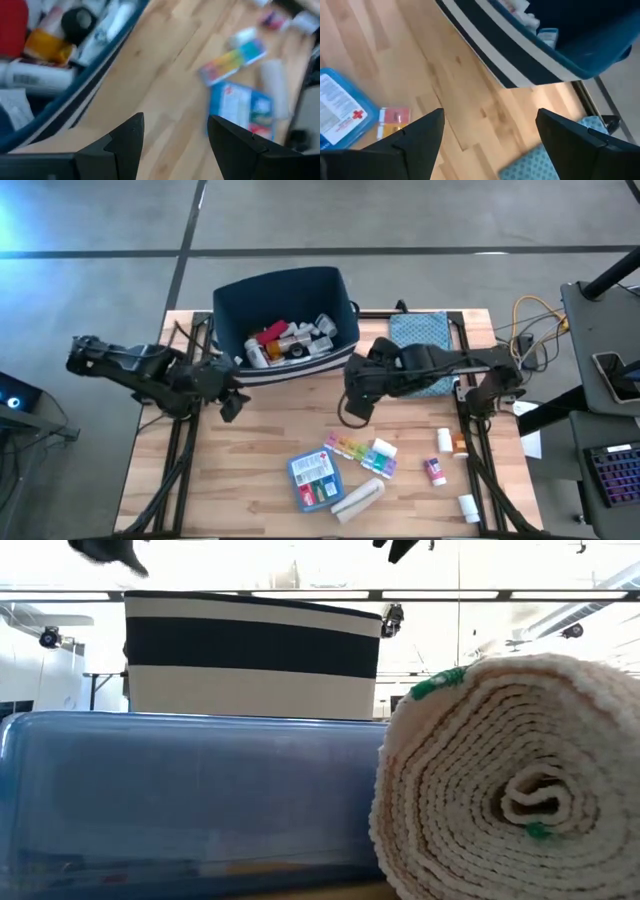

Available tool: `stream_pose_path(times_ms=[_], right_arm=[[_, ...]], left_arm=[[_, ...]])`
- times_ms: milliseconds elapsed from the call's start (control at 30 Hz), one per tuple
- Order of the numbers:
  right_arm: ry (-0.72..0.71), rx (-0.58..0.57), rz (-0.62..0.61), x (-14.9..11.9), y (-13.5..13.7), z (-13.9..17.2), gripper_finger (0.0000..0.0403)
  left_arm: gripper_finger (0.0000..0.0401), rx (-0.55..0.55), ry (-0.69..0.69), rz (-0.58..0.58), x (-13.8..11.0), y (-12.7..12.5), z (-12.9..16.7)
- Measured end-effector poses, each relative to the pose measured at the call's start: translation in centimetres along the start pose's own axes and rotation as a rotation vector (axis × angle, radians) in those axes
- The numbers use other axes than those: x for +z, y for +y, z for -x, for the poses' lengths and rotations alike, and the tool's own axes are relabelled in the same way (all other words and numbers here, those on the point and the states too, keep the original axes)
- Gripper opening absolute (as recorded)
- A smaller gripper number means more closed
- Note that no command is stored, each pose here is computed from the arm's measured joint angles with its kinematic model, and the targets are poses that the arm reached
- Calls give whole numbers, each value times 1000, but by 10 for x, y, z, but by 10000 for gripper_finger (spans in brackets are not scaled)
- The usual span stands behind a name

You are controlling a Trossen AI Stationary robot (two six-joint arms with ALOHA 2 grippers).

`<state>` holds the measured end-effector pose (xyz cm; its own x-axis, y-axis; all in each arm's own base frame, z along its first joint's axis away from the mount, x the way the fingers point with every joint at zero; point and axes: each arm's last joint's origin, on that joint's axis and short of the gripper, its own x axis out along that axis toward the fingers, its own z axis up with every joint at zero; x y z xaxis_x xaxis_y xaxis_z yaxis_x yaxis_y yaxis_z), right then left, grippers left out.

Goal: Pick & place medical supplies in basket/bin
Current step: Put the first aid kit into the blue bin

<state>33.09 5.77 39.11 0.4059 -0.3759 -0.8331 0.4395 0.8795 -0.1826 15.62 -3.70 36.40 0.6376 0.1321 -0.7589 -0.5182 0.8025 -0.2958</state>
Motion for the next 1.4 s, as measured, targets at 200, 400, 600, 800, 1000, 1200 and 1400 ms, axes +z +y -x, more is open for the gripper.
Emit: stream_pose_path(times_ms=[200, 400, 600, 800, 1000, 1200, 1400], right_arm=[[64, 152, 34, -34, 41, 15, 294], [155, 238, -87, -63, 80, -23, 290], [185, 470, -280, -76, 106, -70, 290], [217, 688, -484, -92, 123, -103, 290], [265, 673, -662, -115, 117, -136, 290], [283, 703, -770, -131, 117, -159, 290], [362, 752, -817, -146, 135, -186, 290]], left_arm=[[198, -29, 11, -57, 0, -73, -4], [198, 168, 92, 116, -53, -127, -46], [198, 214, 116, 377, -108, -150, -81], [198, 55, 58, 614, -131, -164, -111], [198, -42, 87, 742, -160, -158, -154], [198, -130, 93, 863, -175, -145, -183], [198, -154, 83, 893, -172, -143, -196]])
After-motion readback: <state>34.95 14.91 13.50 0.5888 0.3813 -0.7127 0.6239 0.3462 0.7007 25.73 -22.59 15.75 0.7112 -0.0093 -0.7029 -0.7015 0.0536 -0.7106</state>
